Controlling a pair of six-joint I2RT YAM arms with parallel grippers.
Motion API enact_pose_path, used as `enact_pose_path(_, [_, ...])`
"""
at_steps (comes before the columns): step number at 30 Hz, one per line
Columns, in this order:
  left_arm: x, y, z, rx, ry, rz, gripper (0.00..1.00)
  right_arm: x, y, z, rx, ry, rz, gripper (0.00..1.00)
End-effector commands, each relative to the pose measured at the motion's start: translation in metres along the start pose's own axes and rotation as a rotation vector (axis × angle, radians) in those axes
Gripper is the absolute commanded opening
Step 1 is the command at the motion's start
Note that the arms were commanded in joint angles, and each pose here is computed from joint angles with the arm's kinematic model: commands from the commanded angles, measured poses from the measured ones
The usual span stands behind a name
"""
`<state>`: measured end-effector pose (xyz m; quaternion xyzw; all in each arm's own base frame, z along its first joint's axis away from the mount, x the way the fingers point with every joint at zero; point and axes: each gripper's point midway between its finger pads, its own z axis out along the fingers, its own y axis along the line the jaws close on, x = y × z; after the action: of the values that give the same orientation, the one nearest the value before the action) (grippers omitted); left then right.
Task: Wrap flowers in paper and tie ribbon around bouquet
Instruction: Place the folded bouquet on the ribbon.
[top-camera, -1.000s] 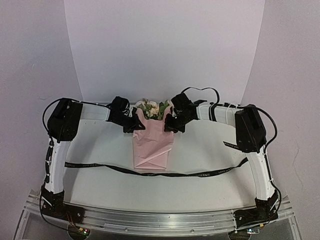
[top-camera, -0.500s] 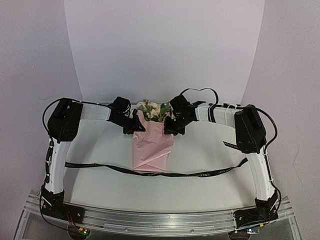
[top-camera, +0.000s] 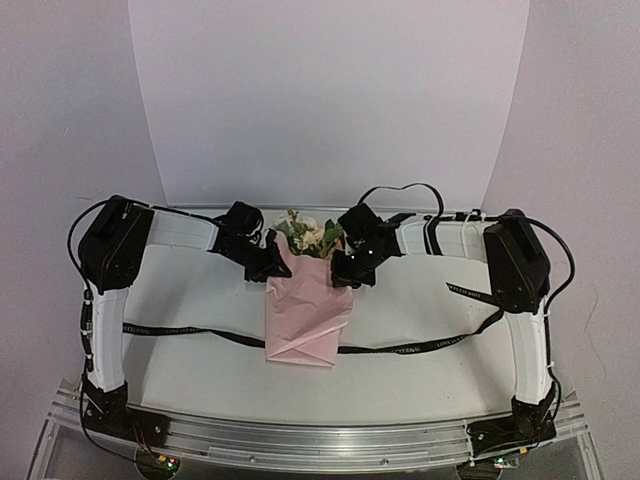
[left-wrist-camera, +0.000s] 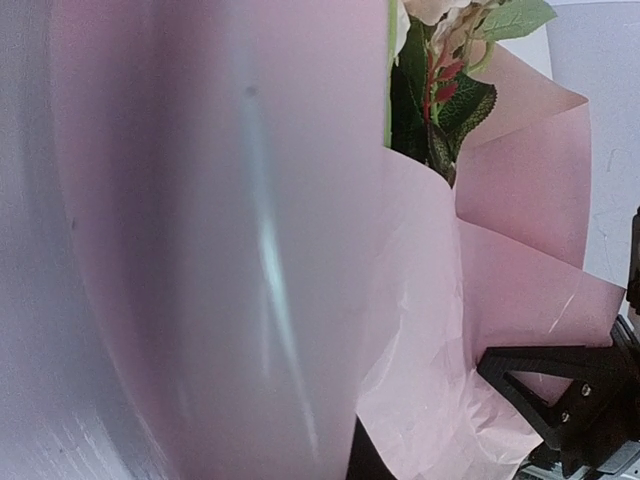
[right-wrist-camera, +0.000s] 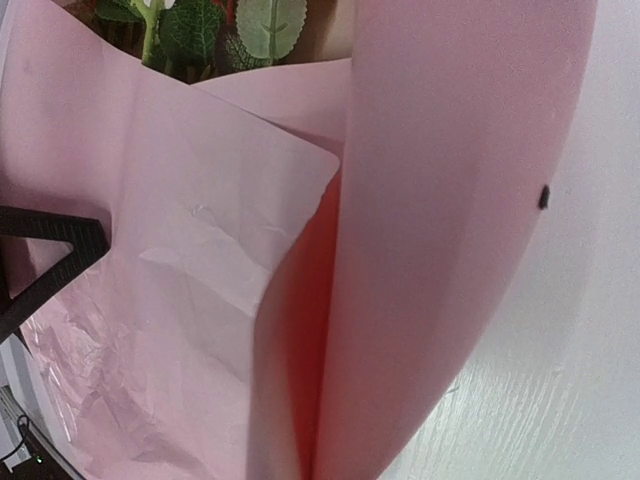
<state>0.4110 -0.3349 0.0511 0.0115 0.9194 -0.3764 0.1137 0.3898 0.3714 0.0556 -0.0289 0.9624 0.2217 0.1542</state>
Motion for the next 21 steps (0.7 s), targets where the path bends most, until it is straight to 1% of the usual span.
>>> enact_pose_path(1, [0.001, -0.029, -0.022, 0.036, -0.066, 0.045, 0.14, 0.001, 0.017, -0.024, -0.026, -0.062, -0.017, 0.0])
enact_pose_path(10, [0.037, -0.032, -0.025, 0.026, -0.065, 0.045, 0.14, 0.038, 0.017, -0.027, -0.005, -0.058, -0.03, 0.0])
enact_pose_path(21, [0.061, -0.03, -0.025, 0.014, -0.069, 0.04, 0.14, 0.065, 0.013, -0.032, 0.018, -0.072, -0.031, 0.0])
